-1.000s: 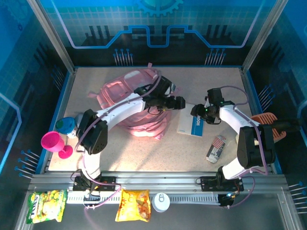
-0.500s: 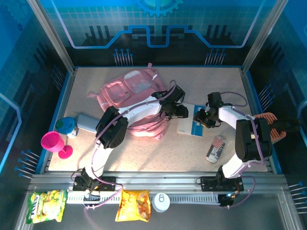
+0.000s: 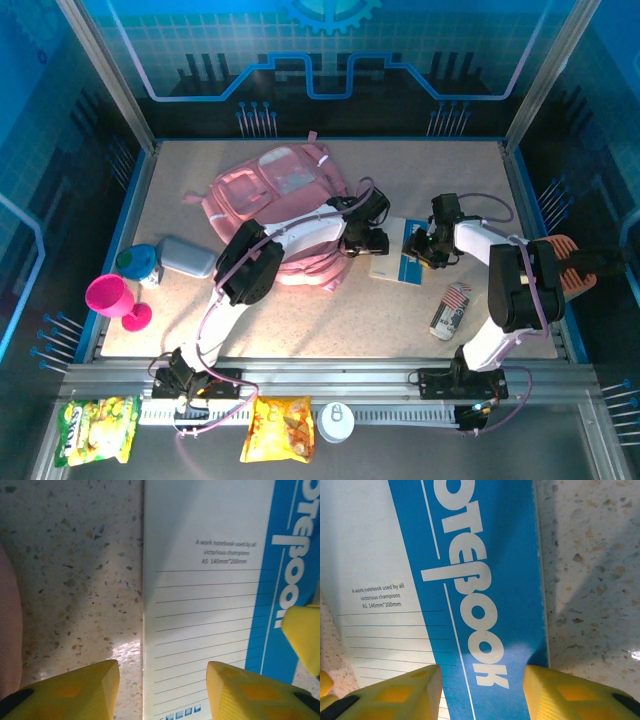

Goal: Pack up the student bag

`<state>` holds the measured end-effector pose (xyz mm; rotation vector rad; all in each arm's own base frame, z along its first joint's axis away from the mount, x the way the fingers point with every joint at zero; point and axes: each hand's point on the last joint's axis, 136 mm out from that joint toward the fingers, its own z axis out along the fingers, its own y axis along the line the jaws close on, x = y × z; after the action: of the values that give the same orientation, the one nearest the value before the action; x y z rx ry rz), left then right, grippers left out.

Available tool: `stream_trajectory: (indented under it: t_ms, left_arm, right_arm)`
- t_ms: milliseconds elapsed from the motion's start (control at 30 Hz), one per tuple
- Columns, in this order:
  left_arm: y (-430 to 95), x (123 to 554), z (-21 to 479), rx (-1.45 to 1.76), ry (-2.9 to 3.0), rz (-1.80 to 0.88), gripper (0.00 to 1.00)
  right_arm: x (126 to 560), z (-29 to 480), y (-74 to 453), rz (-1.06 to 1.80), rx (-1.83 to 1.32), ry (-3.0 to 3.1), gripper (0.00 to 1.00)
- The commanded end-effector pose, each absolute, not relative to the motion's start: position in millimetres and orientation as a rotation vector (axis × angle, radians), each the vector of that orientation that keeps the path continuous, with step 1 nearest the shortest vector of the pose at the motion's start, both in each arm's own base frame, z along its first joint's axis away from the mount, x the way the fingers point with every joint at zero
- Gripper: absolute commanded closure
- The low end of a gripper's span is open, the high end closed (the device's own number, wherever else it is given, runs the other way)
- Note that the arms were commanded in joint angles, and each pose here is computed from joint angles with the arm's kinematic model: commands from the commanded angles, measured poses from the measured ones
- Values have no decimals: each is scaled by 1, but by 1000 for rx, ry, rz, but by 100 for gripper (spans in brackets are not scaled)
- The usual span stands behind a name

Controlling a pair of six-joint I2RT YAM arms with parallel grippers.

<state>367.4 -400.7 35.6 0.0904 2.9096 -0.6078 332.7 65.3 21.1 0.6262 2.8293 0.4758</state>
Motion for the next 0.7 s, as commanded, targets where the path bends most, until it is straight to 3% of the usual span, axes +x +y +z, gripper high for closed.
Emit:
stream_trajectory:
  t_ms: [0,667]
  left_arm:
    - [-405,363,30,83,2942,-600,50]
    - [-415,356,15,60,3020,-735,58]
  right_arm:
    - [328,12,64,487,652,2865,51]
    - [327,9,65,499,664,2878,51]
